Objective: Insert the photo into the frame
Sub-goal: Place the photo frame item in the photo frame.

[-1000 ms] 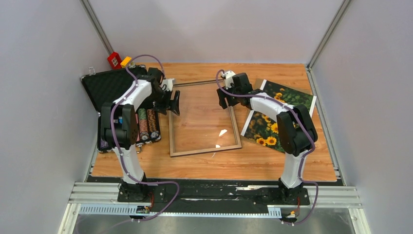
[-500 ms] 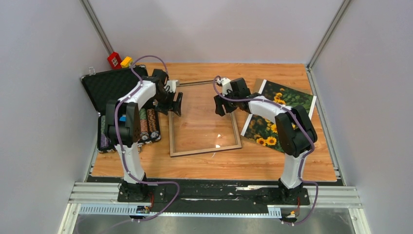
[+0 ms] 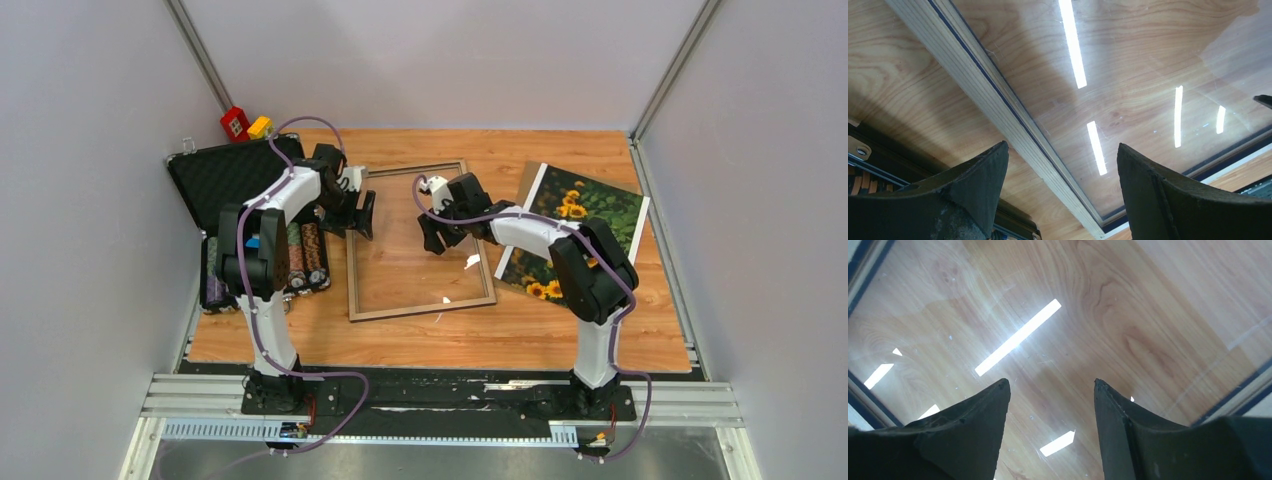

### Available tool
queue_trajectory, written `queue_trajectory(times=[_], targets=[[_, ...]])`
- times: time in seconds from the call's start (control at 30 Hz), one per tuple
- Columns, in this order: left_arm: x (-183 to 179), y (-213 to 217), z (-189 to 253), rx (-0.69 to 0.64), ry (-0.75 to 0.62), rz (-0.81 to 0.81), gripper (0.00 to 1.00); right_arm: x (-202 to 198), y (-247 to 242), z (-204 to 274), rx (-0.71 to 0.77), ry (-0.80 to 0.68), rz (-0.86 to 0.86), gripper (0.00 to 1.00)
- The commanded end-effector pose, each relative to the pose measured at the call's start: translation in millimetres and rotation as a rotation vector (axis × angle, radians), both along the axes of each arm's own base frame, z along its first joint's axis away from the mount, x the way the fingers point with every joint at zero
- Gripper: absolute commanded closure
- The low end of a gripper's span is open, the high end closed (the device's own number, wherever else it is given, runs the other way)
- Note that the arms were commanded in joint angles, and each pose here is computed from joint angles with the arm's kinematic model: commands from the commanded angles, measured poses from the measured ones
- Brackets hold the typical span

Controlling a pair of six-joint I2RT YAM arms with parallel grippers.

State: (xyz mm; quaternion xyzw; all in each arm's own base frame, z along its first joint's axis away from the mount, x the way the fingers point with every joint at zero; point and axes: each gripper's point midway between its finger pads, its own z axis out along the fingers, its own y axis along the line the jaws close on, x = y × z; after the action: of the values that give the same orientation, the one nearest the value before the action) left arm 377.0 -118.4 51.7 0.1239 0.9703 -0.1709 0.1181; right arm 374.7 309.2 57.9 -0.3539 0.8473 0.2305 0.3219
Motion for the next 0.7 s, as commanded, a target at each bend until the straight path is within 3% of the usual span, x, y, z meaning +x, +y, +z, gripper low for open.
queue_trajectory(times=[0.0, 0.67], targets=[[1, -5, 0, -0.024, -0.004, 0.006, 0.13, -3, 6, -13, -0.035, -0.017, 0.014, 0.39], [-3, -5, -1, -0.024, 0.0, 0.001, 0.13, -20, 38, -24, -0.036, 0.005, 0.075, 0.4]])
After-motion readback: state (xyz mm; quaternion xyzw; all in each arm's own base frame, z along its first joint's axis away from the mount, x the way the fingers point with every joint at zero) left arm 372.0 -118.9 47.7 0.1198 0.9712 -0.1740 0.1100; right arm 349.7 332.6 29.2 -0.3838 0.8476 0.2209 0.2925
